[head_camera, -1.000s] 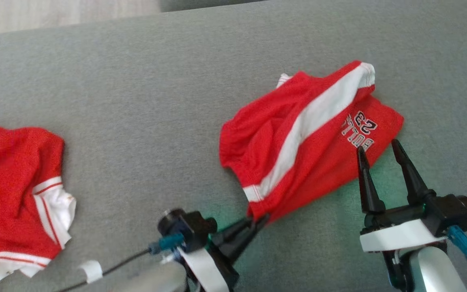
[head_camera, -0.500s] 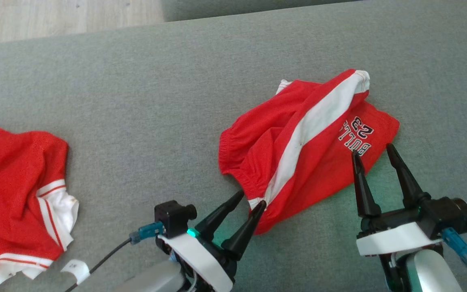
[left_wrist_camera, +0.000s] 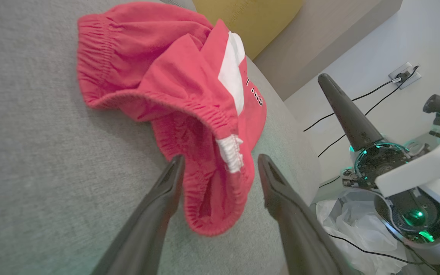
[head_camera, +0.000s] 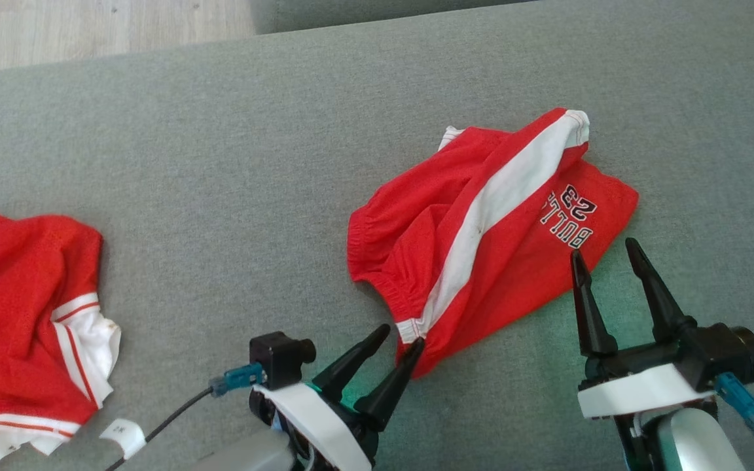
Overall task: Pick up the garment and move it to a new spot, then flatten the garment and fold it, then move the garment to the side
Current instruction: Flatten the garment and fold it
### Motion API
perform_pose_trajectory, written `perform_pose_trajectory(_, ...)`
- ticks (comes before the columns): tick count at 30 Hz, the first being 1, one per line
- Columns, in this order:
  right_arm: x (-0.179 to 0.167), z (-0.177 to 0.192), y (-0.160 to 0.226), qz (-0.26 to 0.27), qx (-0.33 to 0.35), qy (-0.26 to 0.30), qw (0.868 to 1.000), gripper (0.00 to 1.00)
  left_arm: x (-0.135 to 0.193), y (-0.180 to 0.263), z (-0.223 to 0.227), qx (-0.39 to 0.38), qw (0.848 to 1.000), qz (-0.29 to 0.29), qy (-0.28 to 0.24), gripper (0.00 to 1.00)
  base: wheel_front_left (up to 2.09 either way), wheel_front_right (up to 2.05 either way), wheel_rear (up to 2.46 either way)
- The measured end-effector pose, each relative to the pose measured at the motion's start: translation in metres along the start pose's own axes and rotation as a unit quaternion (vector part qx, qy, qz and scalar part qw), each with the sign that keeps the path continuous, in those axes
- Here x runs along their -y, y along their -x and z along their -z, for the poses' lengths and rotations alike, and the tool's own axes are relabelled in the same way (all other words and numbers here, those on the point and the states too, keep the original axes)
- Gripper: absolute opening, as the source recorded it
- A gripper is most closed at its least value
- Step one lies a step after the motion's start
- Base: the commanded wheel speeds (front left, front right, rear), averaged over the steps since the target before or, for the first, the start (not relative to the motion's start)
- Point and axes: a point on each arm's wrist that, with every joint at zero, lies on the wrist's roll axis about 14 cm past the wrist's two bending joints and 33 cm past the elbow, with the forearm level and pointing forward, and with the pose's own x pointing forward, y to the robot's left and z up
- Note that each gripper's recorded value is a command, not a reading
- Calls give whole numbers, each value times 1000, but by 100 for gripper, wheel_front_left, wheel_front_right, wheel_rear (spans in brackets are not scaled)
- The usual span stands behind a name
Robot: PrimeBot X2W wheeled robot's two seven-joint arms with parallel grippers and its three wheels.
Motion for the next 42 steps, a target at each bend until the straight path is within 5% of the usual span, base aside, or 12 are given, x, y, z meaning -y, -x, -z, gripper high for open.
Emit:
perform_pose_trajectory(2,0,1,0,-1,-2,0,1000,100,2,-1,0,-3,1000,5,-3,91,0,0,0)
perform_pose_trajectory(3,-1,2,0,-1,-2,0,1000,100,3,-2,-1,-3,1000,7,-5,44,0,0,0)
perform_pose_trajectory(5,-1,3,-1,-2,-4,-1,1000,100,4,-3,-5,0,1000,12,-9,0,0,0,0)
perform_pose_trajectory(20,-4,7,-11,-9,-8,-3,1000,100,-24,17,-46,42,995,-17,-86,0,0,0,0)
perform_pose_trajectory(32,-11,19,-48,-32,-18,-91,995,100,-99,71,-106,65,972,-122,-192,0,0,0,0)
perform_pose_trajectory(42,-18,44,-73,-89,-75,-155,981,100,-129,84,-130,74,960,-167,-211,0,0,0,0)
